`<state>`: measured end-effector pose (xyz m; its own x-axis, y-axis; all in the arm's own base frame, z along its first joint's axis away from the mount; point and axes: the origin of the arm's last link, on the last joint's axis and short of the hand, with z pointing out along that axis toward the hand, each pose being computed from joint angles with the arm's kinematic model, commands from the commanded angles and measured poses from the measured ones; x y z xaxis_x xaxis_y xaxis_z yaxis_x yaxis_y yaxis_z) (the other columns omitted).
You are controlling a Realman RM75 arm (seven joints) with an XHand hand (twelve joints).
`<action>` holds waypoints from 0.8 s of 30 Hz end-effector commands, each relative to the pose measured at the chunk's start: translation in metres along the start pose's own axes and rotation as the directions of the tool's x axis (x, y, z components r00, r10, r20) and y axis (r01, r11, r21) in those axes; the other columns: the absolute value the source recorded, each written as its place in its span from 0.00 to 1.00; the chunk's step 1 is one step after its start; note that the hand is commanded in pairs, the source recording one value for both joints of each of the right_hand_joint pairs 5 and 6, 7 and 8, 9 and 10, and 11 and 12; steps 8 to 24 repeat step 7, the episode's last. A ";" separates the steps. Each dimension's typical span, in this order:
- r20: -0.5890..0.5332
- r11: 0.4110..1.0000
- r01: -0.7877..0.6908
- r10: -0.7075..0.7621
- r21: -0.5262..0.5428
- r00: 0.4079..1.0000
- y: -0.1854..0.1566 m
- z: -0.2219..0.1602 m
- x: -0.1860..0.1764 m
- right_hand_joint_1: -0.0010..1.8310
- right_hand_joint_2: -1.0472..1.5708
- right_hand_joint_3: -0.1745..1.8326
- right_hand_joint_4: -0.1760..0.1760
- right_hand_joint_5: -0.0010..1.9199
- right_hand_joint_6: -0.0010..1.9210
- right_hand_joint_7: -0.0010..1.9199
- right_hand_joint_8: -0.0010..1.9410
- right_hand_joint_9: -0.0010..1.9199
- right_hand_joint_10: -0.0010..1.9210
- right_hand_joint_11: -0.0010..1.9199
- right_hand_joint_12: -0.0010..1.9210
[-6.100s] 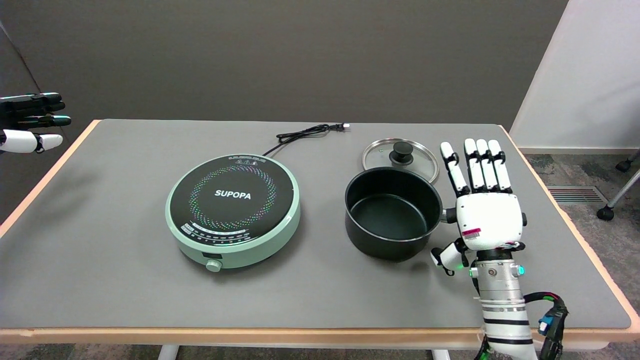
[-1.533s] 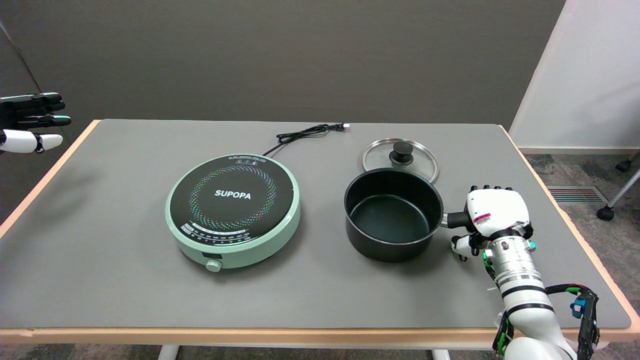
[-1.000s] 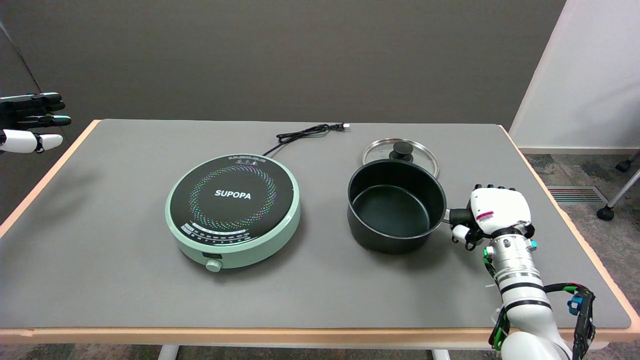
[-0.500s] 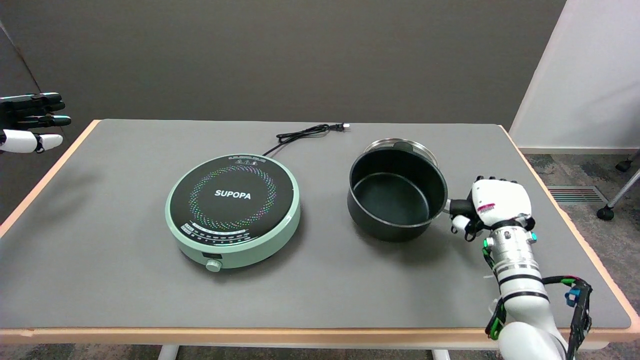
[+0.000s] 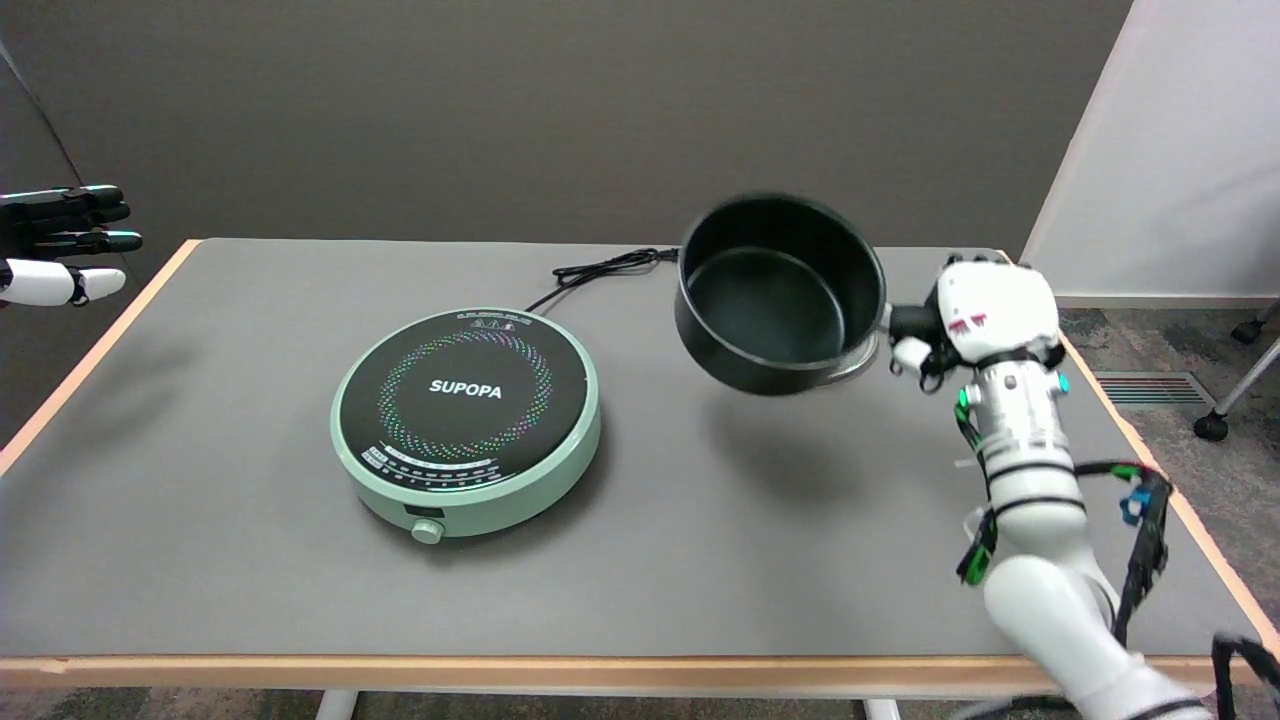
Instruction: Pick up the pot lid.
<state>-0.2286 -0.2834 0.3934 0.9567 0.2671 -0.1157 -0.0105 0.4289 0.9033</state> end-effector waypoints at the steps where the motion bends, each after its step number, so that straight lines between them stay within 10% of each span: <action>1: -0.021 0.969 -0.078 0.085 0.233 0.996 -0.050 0.104 0.058 0.50 0.91 0.47 0.28 0.93 0.93 0.93 0.92 0.93 0.93 0.93 0.93; 24: 0.036 0.942 -0.132 0.127 0.309 0.991 -0.083 0.110 0.061 0.50 0.91 0.47 0.28 0.93 0.93 0.93 0.92 0.93 0.93 0.93 0.93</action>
